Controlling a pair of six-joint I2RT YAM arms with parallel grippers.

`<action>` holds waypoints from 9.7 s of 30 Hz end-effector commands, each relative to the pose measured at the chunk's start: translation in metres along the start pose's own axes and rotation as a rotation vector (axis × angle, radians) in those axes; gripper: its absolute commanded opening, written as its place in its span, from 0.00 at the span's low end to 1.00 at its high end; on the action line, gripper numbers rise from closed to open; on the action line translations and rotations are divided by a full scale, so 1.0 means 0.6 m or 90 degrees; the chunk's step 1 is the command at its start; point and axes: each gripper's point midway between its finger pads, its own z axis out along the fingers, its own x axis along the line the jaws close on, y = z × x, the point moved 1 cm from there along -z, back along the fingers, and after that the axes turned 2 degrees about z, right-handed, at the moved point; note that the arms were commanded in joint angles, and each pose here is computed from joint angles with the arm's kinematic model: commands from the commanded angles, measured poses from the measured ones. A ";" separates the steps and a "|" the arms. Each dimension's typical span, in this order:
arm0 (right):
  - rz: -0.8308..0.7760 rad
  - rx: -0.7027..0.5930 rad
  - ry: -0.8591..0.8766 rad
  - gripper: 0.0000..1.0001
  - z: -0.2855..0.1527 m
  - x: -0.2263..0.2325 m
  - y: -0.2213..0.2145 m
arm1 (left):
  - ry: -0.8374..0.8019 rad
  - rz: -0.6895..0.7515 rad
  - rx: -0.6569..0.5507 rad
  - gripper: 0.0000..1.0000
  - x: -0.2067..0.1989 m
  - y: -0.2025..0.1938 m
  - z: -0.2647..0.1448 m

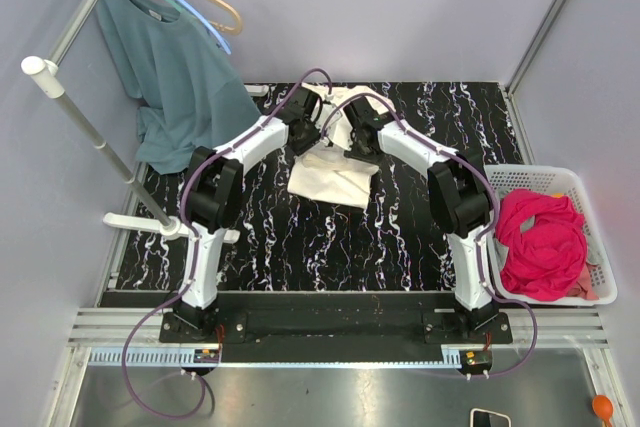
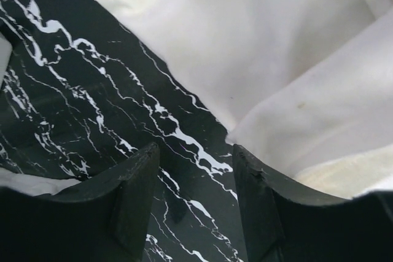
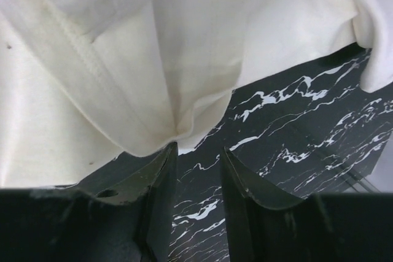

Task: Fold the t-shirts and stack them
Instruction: Fold the tshirt

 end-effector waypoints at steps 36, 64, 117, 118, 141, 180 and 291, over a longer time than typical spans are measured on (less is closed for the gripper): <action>0.156 -0.088 -0.225 0.63 -0.103 -0.105 -0.055 | -0.277 0.155 -0.137 0.78 -0.157 0.045 -0.091; 0.209 -0.060 -0.213 0.63 -0.106 -0.092 -0.166 | -0.236 0.158 -0.104 0.69 -0.105 0.034 -0.032; 0.244 -0.052 -0.154 0.63 -0.074 -0.029 -0.179 | 0.111 0.081 -0.095 0.54 0.087 0.071 0.022; 0.241 -0.052 -0.151 0.64 -0.076 -0.024 -0.177 | 0.129 0.071 -0.105 0.61 0.095 0.076 0.019; 0.166 -0.177 0.083 0.81 -0.136 0.178 0.011 | 0.085 0.085 -0.123 0.99 0.039 -0.009 -0.130; 0.089 -0.134 0.113 0.24 -0.053 0.225 0.027 | -0.240 0.112 -0.125 0.99 -0.147 -0.095 -0.114; 0.067 -0.141 -0.076 0.00 -0.156 -0.061 0.011 | 0.008 0.081 -0.136 0.00 0.080 0.077 -0.065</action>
